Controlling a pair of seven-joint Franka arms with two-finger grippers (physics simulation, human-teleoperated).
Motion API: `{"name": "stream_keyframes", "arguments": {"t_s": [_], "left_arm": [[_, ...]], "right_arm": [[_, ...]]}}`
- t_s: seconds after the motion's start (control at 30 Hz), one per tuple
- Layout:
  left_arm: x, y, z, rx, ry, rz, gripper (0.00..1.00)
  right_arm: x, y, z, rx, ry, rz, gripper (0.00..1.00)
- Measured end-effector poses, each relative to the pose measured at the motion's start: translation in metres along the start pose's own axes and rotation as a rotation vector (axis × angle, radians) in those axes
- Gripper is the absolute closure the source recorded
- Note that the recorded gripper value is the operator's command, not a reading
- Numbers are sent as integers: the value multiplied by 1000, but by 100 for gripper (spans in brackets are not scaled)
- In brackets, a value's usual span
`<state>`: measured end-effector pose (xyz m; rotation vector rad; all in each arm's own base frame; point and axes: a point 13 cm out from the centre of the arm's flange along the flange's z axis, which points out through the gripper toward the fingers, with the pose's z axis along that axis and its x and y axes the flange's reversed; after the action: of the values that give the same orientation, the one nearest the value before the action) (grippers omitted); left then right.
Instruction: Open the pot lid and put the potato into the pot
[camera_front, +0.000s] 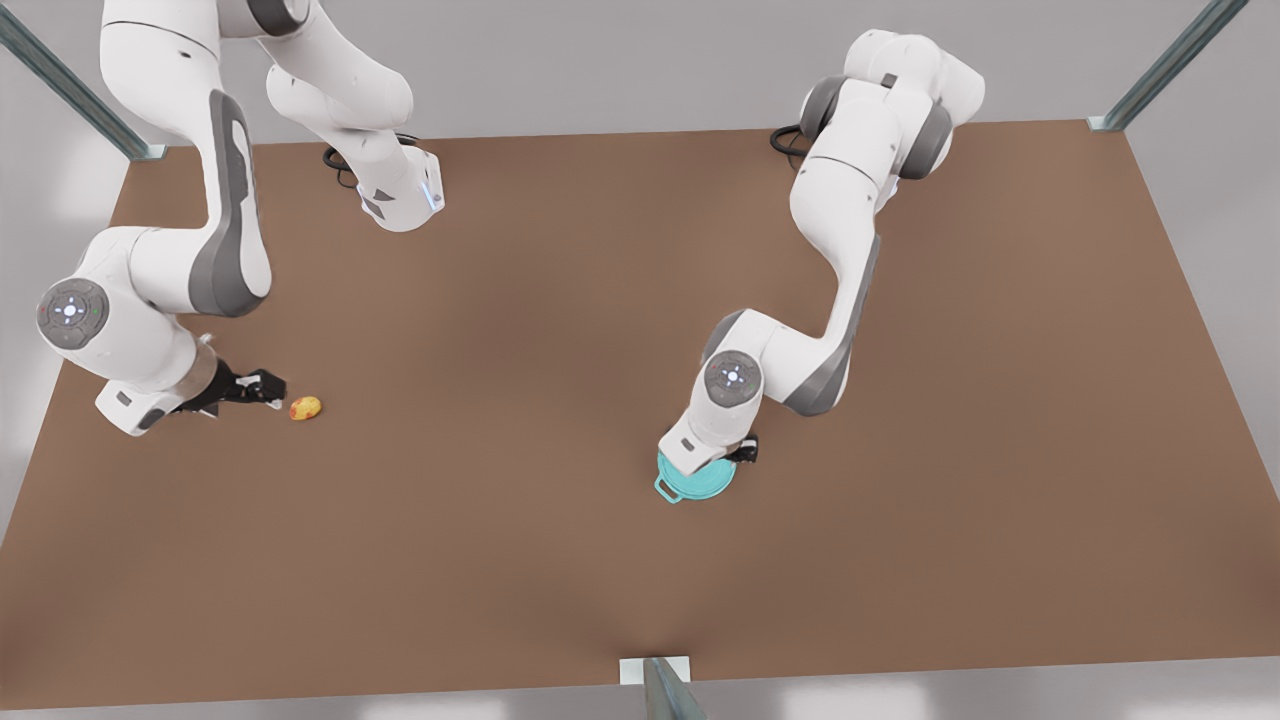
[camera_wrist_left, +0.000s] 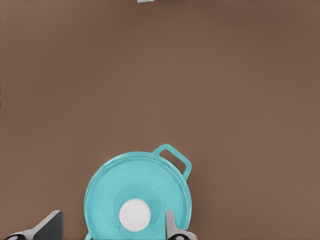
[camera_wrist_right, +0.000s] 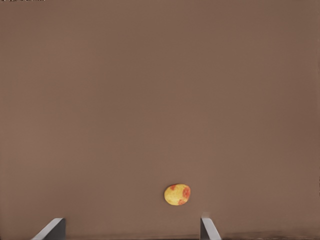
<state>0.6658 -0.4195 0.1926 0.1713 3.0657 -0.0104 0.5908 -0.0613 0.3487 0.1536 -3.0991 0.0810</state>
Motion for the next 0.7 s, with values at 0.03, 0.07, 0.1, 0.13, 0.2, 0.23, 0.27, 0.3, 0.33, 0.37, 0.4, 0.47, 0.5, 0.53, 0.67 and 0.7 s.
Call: {"name": "stream_keyframes", "arguments": {"t_s": [0.03, 0.07, 0.1, 0.13, 0.2, 0.23, 0.27, 0.3, 0.33, 0.37, 0.4, 0.47, 0.5, 0.53, 0.67, 0.7], "left_arm": [[-4, 0, 2, 5, -10, -21, 0], [-7, -3, 1, 13, -23, -40, 0], [-10, -6, -1, 22, -36, -57, 0], [-12, -10, -2, 28, -45, -72, 0], [-8, -18, 4, 22, -51, -87, 0], [-5, -22, 7, 17, -51, -92, 0], [-1, -25, 13, 11, -47, -98, 0], [2, -26, 20, 5, -42, -106, 0], [3, -26, 25, 1, -39, -115, 0], [7, -27, 31, -7, -33, -121, 0], [10, -27, 36, -15, -29, -126, 0], [17, -26, 47, -31, -17, -136, 0], [20, -27, 50, -36, -13, -138, 0], [24, -29, 54, -40, -9, -142, 0], [32, -28, 63, -53, 5, -163, 0], [32, -28, 65, -55, 7, -168, 0]], "right_arm": [[3, -5, -1, 3, 1, -12, 0], [3, -5, 0, 4, 3, -48, 0], [2, 1, 1, 5, 5, -107, 0], [0, 9, 2, 7, 5, -182, 0], [-4, 23, 0, 15, -2, -352, 0], [-7, 26, 1, 17, -4, -437, 0], [-10, 26, 2, 25, -11, -516, 0], [-11, 25, 8, 29, -7, -589, 0], [-13, 23, 11, 34, -6, -656, 0], [-12, 22, 18, 35, 1, -720, 0], [-10, 23, 28, 32, 13, -784, 0], [1, 29, 52, 14, 47, -906, 0], [7, 32, 62, 6, 61, -962, 0], [9, 34, 66, 3, 66, -1013, 0], [20, 27, 83, -5, 67, -1166, 0], [27, 25, 87, -11, 72, -1197, 0]]}}
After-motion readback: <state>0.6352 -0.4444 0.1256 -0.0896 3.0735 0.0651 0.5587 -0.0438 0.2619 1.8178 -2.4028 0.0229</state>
